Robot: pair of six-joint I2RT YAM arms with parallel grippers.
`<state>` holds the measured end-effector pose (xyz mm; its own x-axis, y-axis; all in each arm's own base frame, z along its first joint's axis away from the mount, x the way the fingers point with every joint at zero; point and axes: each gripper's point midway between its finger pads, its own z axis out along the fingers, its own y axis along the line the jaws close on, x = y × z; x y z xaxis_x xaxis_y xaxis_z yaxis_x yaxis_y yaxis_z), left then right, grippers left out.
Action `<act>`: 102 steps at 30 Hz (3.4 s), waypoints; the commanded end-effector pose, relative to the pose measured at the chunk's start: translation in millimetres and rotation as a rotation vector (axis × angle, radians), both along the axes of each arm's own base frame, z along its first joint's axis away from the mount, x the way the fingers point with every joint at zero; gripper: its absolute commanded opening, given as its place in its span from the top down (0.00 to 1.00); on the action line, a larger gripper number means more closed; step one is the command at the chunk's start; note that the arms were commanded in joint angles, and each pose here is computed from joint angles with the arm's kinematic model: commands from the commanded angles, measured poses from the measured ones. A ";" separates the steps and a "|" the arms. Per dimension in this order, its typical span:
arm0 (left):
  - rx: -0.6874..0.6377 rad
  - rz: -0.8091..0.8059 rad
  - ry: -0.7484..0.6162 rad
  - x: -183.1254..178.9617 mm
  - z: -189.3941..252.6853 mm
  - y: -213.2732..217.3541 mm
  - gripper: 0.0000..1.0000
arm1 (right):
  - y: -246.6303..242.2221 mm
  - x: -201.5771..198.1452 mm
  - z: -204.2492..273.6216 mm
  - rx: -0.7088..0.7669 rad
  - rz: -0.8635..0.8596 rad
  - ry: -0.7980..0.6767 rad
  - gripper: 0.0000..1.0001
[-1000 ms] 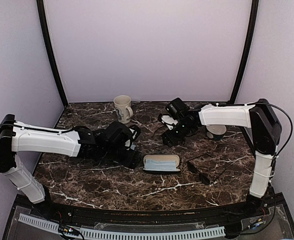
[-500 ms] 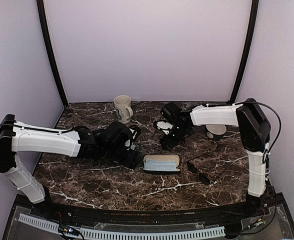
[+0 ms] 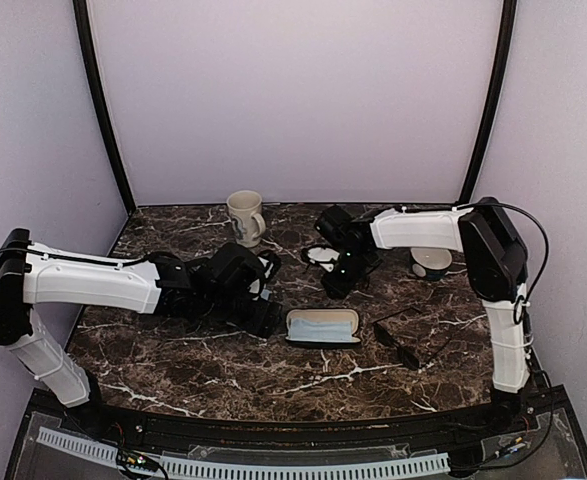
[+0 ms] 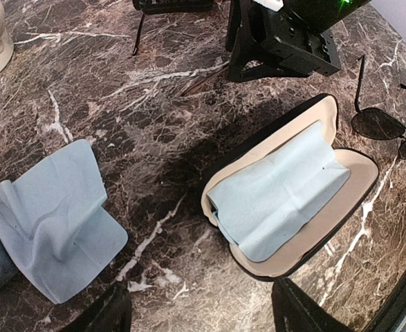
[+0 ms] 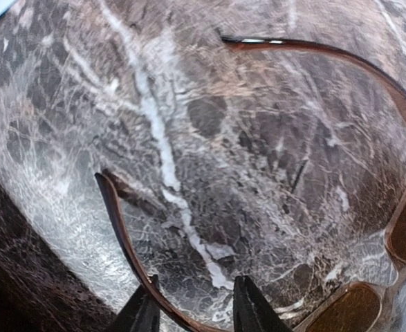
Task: Organize the sunglasses
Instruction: Pick up the sunglasses from the center of the board, then pass from the right arm to the left
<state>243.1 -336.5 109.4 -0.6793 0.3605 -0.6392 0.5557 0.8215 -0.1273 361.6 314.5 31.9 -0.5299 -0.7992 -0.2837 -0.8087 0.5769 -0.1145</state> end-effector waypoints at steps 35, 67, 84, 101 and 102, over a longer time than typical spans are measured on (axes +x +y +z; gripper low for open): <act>-0.255 0.014 -0.104 3.6 67.5 3.9 0.28 | 41.2 -55.0 228.9 0.607 0.103 -0.190 1.00; -0.599 -0.058 -0.075 -18.1 109.3 -60.2 0.33 | 109.7 -113.2 236.6 0.922 -0.293 -0.161 1.00; -0.599 -0.081 -0.073 -17.9 105.7 -67.2 0.68 | 112.9 -117.0 229.3 0.894 -0.279 -0.144 0.98; -0.581 -0.027 -0.111 -11.2 112.5 -51.7 0.90 | 114.8 -124.3 221.1 0.869 -0.247 -0.105 0.76; -0.580 -0.021 -0.108 -10.7 112.1 -49.5 0.91 | 114.1 -124.8 220.8 0.863 -0.244 -0.105 0.72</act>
